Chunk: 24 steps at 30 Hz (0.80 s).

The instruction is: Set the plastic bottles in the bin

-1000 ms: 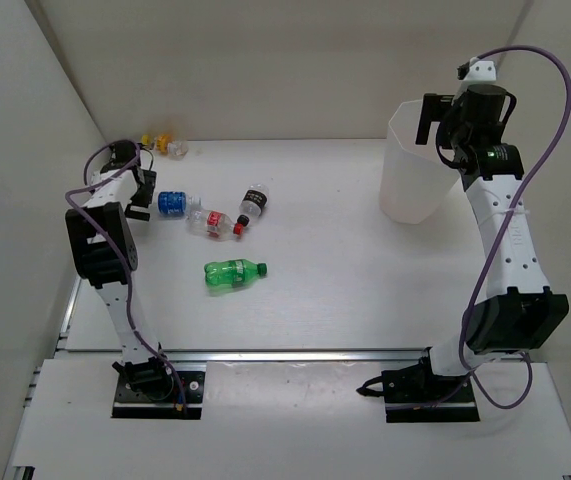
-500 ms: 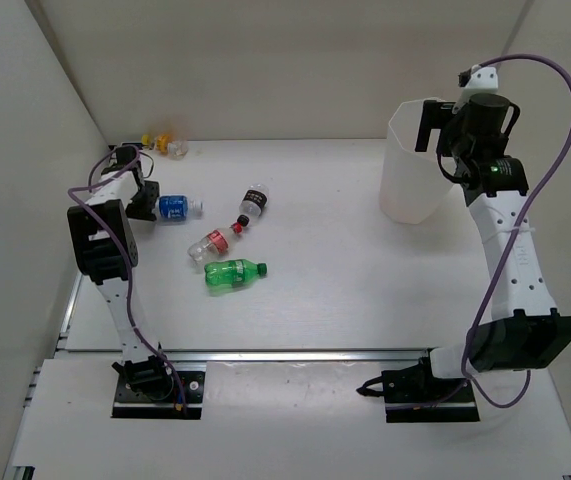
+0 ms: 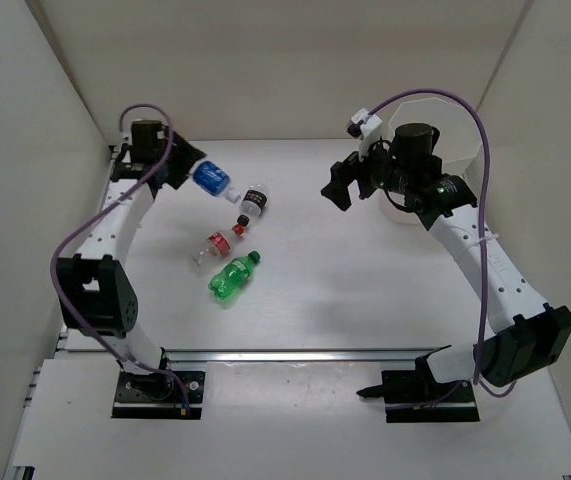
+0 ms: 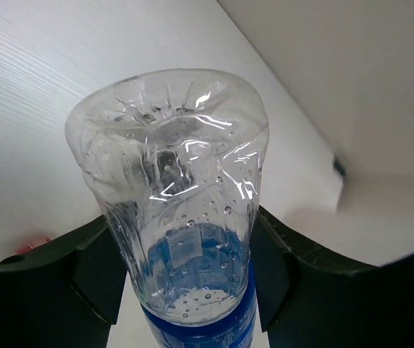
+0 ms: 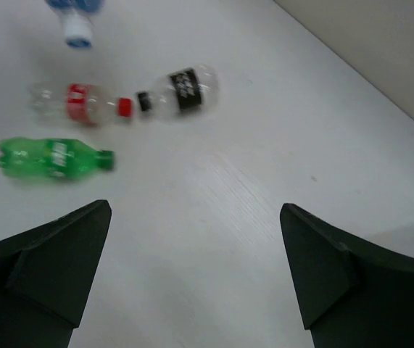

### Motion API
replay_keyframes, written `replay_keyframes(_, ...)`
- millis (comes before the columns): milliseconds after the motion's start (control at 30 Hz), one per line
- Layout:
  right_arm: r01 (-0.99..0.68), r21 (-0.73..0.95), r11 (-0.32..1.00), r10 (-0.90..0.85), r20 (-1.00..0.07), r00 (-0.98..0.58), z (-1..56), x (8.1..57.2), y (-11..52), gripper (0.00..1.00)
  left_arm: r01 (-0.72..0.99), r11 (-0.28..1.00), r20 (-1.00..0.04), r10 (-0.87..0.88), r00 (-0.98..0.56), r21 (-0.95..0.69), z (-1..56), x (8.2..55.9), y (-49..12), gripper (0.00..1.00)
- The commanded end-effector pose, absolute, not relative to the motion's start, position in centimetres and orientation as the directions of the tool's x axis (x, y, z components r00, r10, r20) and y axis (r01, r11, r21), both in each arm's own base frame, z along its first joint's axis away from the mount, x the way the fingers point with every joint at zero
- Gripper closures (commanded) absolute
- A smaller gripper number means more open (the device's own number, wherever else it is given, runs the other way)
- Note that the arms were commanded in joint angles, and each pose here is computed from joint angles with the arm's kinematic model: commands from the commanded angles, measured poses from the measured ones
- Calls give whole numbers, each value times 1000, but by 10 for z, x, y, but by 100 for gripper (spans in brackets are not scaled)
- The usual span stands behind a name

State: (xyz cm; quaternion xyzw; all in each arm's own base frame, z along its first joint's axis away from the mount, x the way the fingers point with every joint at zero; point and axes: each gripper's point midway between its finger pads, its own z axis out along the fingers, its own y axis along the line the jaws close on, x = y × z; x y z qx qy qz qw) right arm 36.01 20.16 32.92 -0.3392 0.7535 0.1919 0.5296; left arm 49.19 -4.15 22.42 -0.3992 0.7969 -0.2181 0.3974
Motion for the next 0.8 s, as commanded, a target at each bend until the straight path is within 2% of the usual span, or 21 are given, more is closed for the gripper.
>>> replay_keyframes(0, -912, 74, 403, -172, -973, -155, 345, 317, 254, 1, -130, 732, -552, -606, -573, -669, 249, 450, -128, 53)
replay_keyframes(67, -940, 178, 290, -100, -971, -215, 348, 296, 271, 0, 13, 727, -566, -523, -638, -687, 250, 425, -174, 54)
replay_keyframes(100, -948, 191, 254, -77, -973, -216, 344, 292, 278, 1, 73, 702, -570, -509, -645, -709, 263, 411, -193, 53)
replay_keyframes(167, -931, 333, 147, -39, -939, -342, 334, 271, 287, 1, 181, 623, -563, -496, -661, -761, 273, 388, -219, 53)
replay_keyframes(200, -930, 352, 110, -9, -935, -355, 340, 267, 289, 1, 194, 605, -557, -496, -666, -772, 271, 383, -225, 53)
replay_keyframes(267, -901, 424, 94, 11, -905, -425, 326, 262, 293, 1, 246, 587, -579, -485, -655, -771, 285, 369, -234, 54)
replay_keyframes(400, -853, 501, 143, 69, -865, -497, 307, 262, 303, 1, 334, 545, -611, -475, -633, -769, 297, 345, -246, 54)
replay_keyframes(500, -833, 536, 135, 81, -844, -530, 296, 259, 312, 1, 383, 492, -612, -488, -623, -782, 304, 327, -252, 52)
replay_keyframes(633, -821, 558, 123, 83, -830, -552, 289, 258, 324, 1, 401, 414, -568, -460, -683, -817, 297, 308, -259, 53)
replay_keyframes(767, -826, 557, 84, 102, -830, -549, 291, 256, 332, 0, 439, 397, -584, -408, -702, -806, 295, 292, -270, 54)
